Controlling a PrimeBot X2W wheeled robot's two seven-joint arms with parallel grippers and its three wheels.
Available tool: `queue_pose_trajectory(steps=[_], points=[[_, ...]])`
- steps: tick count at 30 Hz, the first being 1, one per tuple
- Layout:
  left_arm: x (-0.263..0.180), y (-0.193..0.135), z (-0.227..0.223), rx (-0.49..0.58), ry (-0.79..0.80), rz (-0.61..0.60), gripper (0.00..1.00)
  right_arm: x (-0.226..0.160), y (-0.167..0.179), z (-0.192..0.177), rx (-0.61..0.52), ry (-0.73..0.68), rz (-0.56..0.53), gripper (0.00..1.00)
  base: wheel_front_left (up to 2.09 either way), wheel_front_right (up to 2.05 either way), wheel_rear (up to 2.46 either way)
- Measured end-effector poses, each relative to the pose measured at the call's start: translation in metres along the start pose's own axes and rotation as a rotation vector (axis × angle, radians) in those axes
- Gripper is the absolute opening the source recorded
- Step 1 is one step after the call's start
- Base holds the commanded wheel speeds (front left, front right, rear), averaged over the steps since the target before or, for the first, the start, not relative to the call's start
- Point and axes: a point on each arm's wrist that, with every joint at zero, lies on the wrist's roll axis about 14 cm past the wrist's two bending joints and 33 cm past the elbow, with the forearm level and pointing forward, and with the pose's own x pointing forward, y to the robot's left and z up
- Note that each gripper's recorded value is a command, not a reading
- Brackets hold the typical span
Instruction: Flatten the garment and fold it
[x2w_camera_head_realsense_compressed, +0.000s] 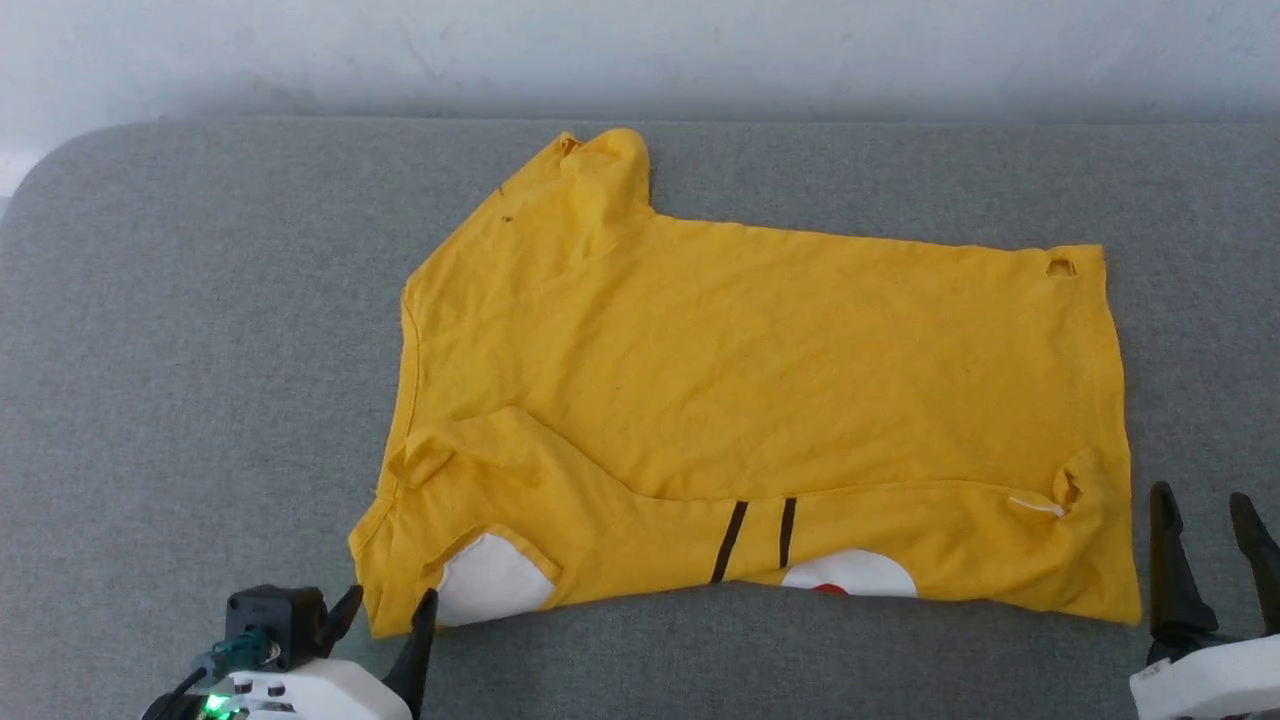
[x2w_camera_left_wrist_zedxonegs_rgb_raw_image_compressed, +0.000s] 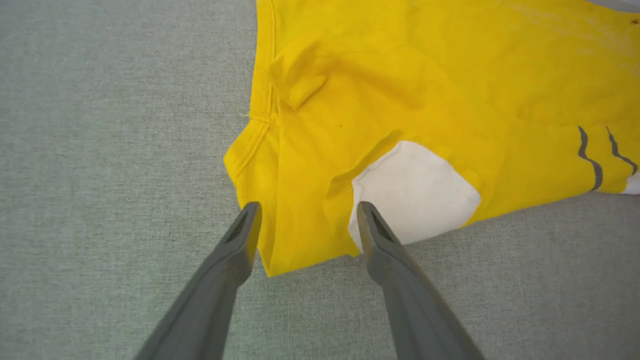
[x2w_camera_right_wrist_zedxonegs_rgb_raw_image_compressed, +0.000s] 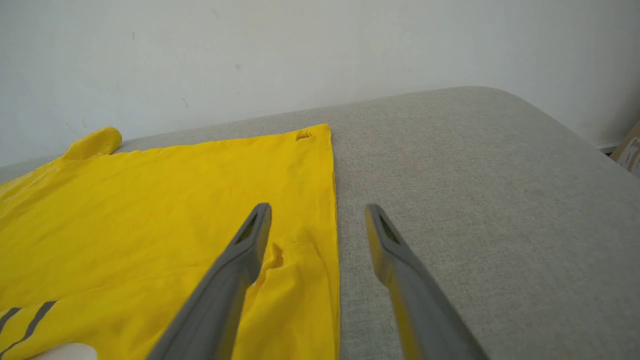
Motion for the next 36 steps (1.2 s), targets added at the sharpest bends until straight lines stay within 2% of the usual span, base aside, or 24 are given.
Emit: queue_pose_trajectory(steps=[10, 16, 17, 18, 19, 29, 36], points=[[0.008, 0.009, -0.031, -0.061, 0.127, 0.056, 1.0, 0.005, 0.002, -0.01, -0.004, 0.04, 0.002, 1.0, 0.0, 0.0, 0.0], [0.014, 0.008, -0.033, -0.092, 0.147, 0.055, 1.0, 0.01, 0.006, -0.013, -0.008, 0.057, 0.014, 1.0, 0.0, 0.0, 0.0], [0.016, 0.007, -0.033, -0.091, 0.148, 0.047, 0.94, 0.011, 0.007, -0.012, -0.008, 0.056, 0.017, 1.0, 0.0, 0.0, 0.0], [0.017, 0.007, -0.031, -0.09, 0.143, 0.04, 0.41, 0.011, 0.007, -0.012, -0.009, 0.057, 0.018, 1.0, 0.0, 0.0, 0.0], [0.019, 0.006, -0.03, -0.096, 0.133, 0.035, 0.0, 0.012, 0.008, -0.012, -0.009, 0.058, 0.02, 1.0, 0.0, 0.0, 0.0], [0.027, 0.004, -0.021, -0.143, 0.092, 0.011, 0.0, 0.014, 0.005, -0.002, -0.038, 0.072, 0.01, 1.0, 0.0, 0.0, 0.0], [0.02, 0.01, -0.015, -0.146, 0.072, 0.028, 0.0, 0.001, -0.02, -0.027, -0.107, 0.317, -0.066, 1.0, 0.0, 0.0, 0.0]])
